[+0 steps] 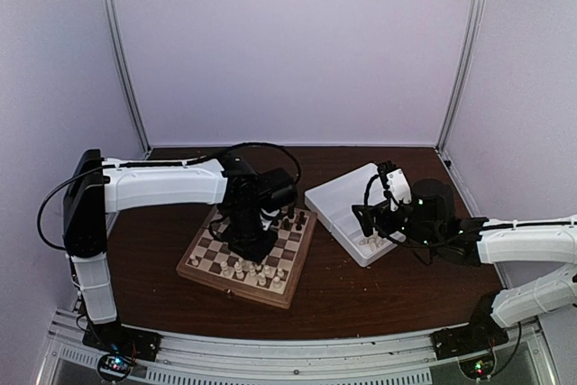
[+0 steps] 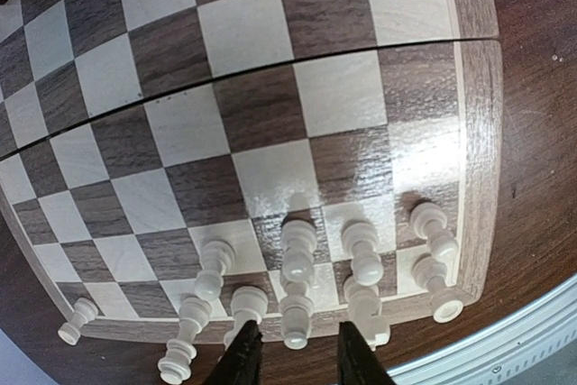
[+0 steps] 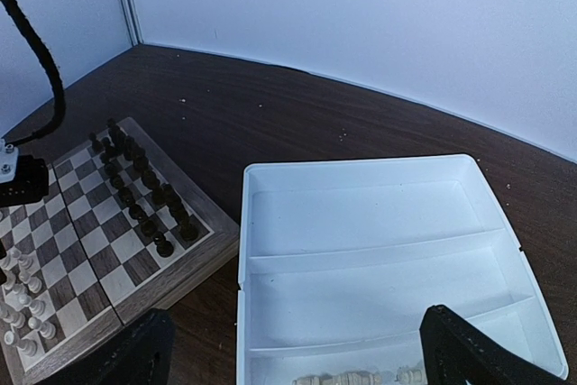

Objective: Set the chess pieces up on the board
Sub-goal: Adjust the chess piece on the chessboard.

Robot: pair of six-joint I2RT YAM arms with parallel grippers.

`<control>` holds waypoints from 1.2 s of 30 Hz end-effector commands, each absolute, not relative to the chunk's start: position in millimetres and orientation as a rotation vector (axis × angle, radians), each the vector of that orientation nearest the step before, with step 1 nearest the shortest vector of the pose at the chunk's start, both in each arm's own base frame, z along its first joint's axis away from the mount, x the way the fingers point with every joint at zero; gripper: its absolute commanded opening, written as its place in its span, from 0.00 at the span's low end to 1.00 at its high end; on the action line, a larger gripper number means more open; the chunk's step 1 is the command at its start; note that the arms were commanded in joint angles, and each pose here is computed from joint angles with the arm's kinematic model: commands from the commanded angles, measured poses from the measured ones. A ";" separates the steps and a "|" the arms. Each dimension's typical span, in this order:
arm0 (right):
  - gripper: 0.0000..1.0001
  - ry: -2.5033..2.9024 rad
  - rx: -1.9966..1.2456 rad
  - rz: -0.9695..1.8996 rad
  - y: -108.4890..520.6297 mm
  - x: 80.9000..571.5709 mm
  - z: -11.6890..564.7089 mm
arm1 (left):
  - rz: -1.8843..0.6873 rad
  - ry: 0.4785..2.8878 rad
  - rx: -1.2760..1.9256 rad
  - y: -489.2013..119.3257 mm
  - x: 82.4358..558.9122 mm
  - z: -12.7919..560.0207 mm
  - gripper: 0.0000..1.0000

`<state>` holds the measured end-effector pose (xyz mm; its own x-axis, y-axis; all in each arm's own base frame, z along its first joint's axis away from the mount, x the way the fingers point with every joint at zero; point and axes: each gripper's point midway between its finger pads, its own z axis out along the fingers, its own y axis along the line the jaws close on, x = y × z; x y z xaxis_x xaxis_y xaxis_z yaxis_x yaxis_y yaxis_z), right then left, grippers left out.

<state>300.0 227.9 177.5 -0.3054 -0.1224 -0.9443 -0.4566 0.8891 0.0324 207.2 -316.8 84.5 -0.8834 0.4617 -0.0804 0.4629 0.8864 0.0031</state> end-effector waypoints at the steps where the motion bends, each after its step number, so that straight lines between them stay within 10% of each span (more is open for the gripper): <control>1: 0.99 1.867 -0.424 0.347 225.7 301.5 175.2 | -0.010 2.985 0.732 -312.7 208.6 78.3 0.29; 36: 0.99 1.868 -0.426 0.348 226.5 301.5 174.9 | 0.024 3.024 0.749 -308.5 202.8 64.3 0.18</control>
